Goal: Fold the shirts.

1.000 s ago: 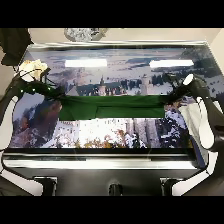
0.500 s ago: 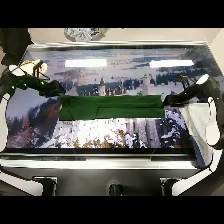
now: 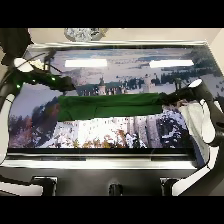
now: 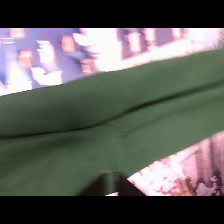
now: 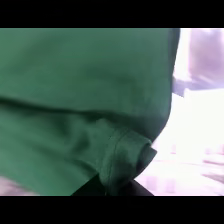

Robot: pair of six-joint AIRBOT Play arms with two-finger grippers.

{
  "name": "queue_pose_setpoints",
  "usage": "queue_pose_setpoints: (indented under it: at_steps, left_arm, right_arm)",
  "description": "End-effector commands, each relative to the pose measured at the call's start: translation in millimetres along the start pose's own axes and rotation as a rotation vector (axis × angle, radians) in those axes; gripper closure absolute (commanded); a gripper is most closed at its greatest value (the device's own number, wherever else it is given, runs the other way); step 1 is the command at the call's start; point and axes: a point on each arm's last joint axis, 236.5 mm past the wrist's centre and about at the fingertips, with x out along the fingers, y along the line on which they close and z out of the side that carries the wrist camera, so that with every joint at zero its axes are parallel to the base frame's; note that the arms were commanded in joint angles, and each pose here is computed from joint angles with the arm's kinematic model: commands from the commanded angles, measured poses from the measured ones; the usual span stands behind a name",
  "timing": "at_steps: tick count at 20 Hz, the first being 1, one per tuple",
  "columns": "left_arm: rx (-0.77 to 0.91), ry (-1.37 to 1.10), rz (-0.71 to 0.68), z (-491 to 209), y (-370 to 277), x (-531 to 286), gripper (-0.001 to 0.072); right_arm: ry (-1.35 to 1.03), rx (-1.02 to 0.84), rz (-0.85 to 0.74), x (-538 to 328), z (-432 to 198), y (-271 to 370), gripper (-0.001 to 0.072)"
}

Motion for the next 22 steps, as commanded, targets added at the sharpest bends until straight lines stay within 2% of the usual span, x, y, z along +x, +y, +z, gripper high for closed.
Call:
queue_pose_setpoints:
  at_steps: [1, 5, 10, 16, 18, 22]
  left_arm:
    - [0.025, -0.011, -0.024, -5, -34, 46, 0.0678]
    - [-0.067, 0.065, -0.145, -36, -88, 125, 0.0680]
    - [-0.301, 0.072, -0.370, -49, -166, 194, 0.0680]
    - [-0.586, 0.077, -0.539, -73, -240, 257, 0.0680]
    - [-0.572, 0.088, -0.602, -78, -260, 265, 0.0680]
    - [-0.303, 0.064, -0.698, -58, -265, 220, 0.0685]
  right_arm:
    - [-0.088, -0.099, 0.078, -37, 17, 51, 0.0665]
    - [-0.141, -0.239, 0.079, -109, 6, 113, 0.0666]
    - [-0.241, -0.365, 0.051, -186, -17, 179, 0.0665]
    - [-0.348, -0.395, 0.026, -236, -38, 223, 0.0665]
    - [-0.360, -0.401, 0.021, -241, -39, 226, 0.0664]
    - [-0.403, -0.373, 0.018, -235, -18, 217, 0.0665]
